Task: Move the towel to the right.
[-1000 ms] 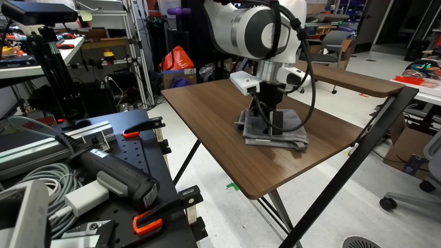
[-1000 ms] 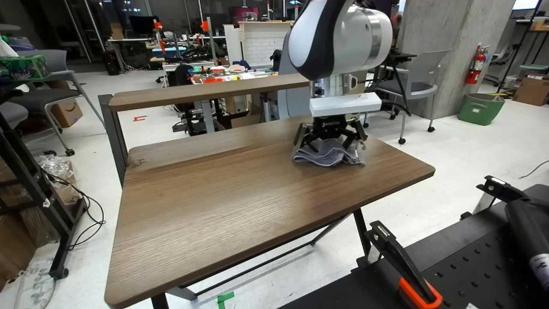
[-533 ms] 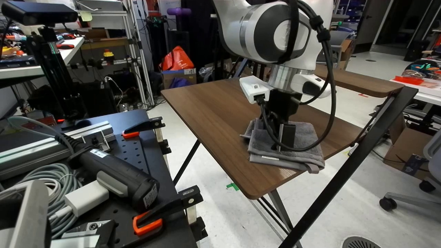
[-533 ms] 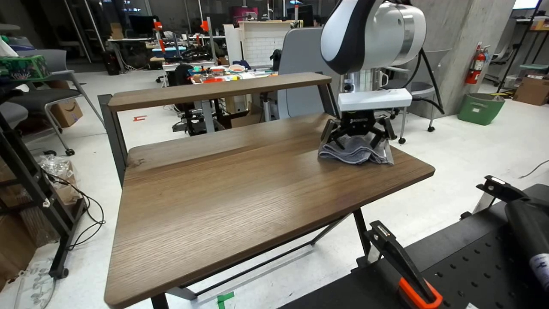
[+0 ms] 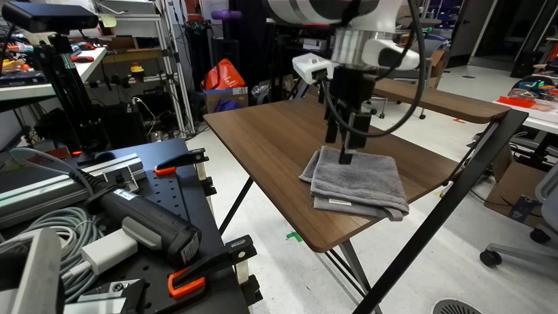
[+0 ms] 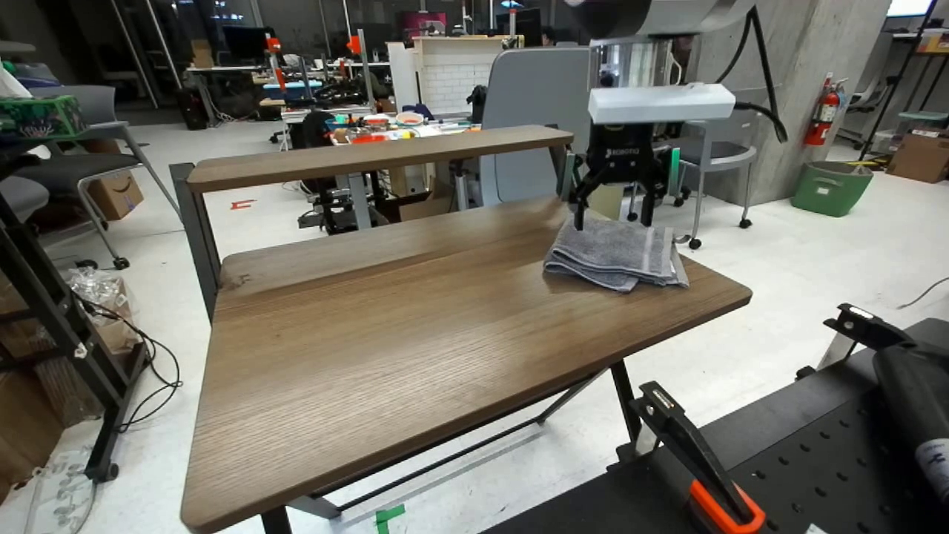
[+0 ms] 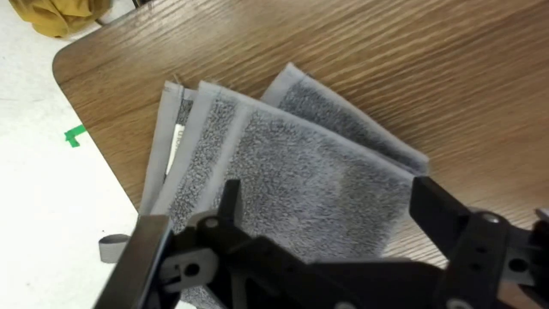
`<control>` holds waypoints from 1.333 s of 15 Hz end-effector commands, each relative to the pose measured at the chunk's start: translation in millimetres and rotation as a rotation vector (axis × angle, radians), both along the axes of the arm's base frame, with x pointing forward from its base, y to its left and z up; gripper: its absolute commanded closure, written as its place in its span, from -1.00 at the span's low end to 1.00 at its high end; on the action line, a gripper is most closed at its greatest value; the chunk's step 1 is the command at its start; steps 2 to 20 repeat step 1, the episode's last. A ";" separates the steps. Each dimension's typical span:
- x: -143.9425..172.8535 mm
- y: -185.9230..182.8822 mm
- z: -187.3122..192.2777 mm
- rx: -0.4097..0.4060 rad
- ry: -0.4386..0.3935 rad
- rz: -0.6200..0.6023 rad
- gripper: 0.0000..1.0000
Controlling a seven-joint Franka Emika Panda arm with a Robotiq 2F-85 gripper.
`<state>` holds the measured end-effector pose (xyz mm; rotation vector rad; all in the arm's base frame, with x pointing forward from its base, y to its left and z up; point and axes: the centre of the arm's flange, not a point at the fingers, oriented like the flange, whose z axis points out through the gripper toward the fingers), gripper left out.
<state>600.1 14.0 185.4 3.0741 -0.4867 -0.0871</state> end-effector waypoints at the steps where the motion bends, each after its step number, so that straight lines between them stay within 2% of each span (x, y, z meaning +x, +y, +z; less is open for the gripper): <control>1: -6.3 5.6 7.6 0.007 -0.002 0.013 -1.00; 20: -6.3 5.6 7.6 0.007 -0.002 0.013 -1.00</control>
